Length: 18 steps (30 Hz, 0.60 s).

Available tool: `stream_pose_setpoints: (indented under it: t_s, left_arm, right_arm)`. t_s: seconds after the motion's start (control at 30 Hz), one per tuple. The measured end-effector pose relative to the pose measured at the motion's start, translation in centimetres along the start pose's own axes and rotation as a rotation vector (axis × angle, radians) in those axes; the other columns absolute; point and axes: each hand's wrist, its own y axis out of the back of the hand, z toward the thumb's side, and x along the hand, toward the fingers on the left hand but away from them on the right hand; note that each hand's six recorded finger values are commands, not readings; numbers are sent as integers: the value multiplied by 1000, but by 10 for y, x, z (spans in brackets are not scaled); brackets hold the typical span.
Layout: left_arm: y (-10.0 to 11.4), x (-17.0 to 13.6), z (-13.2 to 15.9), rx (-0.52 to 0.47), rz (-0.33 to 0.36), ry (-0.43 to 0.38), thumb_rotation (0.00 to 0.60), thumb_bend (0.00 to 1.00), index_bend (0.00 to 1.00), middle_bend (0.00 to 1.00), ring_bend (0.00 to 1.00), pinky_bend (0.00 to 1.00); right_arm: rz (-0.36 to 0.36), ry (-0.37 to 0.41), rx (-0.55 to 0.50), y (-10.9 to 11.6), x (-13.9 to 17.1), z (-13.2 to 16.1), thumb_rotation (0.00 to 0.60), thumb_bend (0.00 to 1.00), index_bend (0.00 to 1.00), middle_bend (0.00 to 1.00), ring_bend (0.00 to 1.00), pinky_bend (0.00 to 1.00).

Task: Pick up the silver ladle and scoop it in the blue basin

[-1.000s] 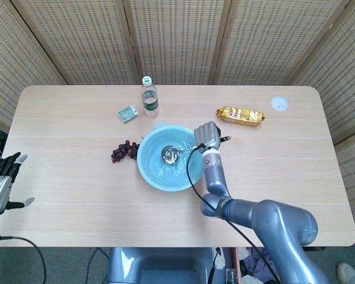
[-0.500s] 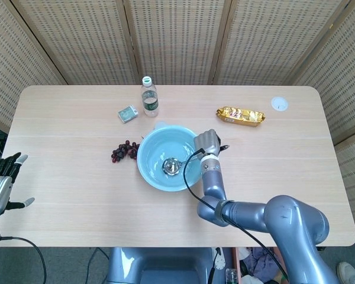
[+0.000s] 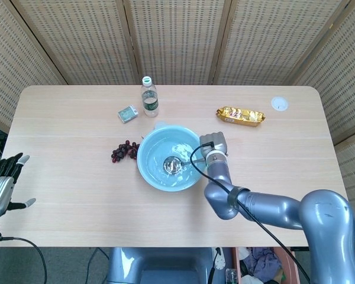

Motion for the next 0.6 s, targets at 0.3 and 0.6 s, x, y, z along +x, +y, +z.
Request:
stream_pose_setpoints:
  t_s: [0.3, 0.6]
  left_arm:
    - [1, 0, 0, 0, 3, 1, 600, 0, 0, 0, 0, 0]
    - [1, 0, -1, -2, 0, 6, 600, 0, 0, 0, 0, 0]
  right_arm:
    - [42, 40, -115, 19, 13, -13, 600, 964, 864, 1000, 1000, 1000]
    - [77, 73, -197, 36, 27, -14, 600, 964, 864, 1000, 1000, 1000]
